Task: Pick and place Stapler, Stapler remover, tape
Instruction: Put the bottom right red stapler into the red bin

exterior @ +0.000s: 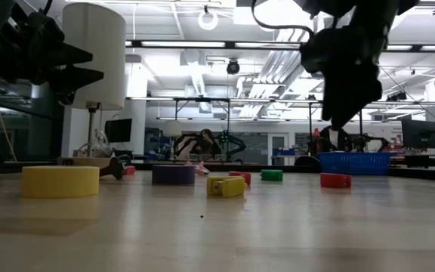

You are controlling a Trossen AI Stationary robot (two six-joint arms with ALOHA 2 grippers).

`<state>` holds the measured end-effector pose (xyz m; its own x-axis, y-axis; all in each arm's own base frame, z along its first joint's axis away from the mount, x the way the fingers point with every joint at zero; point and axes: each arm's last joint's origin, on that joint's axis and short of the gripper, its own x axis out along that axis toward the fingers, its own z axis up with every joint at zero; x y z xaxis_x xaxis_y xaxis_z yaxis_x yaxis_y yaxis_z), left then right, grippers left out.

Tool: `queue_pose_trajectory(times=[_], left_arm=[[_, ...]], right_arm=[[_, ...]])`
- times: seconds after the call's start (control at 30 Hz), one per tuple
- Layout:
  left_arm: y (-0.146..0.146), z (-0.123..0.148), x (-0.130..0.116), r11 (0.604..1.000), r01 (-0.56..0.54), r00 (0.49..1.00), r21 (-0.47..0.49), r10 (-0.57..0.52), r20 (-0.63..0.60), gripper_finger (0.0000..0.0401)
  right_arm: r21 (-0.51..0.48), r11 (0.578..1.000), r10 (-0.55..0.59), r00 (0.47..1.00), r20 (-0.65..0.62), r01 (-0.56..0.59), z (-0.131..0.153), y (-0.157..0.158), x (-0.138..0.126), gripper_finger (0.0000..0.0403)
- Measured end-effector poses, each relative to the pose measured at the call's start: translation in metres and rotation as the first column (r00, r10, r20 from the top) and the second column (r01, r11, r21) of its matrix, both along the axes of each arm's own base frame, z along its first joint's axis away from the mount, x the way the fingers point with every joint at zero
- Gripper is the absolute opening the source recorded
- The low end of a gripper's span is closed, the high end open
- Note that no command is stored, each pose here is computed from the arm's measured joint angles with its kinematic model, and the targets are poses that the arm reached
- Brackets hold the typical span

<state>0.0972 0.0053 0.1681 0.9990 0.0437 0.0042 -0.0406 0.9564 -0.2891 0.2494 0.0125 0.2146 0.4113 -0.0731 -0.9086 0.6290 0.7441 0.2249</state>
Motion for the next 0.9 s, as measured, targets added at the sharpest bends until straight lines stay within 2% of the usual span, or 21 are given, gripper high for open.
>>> queue_pose_trajectory(times=[0.13,0.4,0.63,0.9], left_arm=[[0.0,0.0,0.0,1.0,0.0,1.0,0.0,0.0,0.001,0.0213],[0.0,0.0,0.0,1.0,0.0,1.0,0.0,0.0,0.0,0.0213],[0.0,0.0,0.0,1.0,0.0,1.0,0.0,0.0,0.0,0.0213],[0.0,0.0,0.0,1.0,0.0,1.0,0.0,0.0,0.0,0.0213]], right_arm=[[0.023,0.997,-0.077,0.997,0.013,0.077,-0.001,-0.006,0.003,0.0243],[0.077,0.985,-0.143,0.984,-0.105,0.152,-0.03,-0.005,0.015,0.0243],[0.167,0.946,-0.246,0.95,-0.19,0.278,-0.046,-0.003,0.019,0.0243],[0.193,0.933,-0.263,0.941,-0.213,0.305,-0.062,0.0,0.028,0.0243]])
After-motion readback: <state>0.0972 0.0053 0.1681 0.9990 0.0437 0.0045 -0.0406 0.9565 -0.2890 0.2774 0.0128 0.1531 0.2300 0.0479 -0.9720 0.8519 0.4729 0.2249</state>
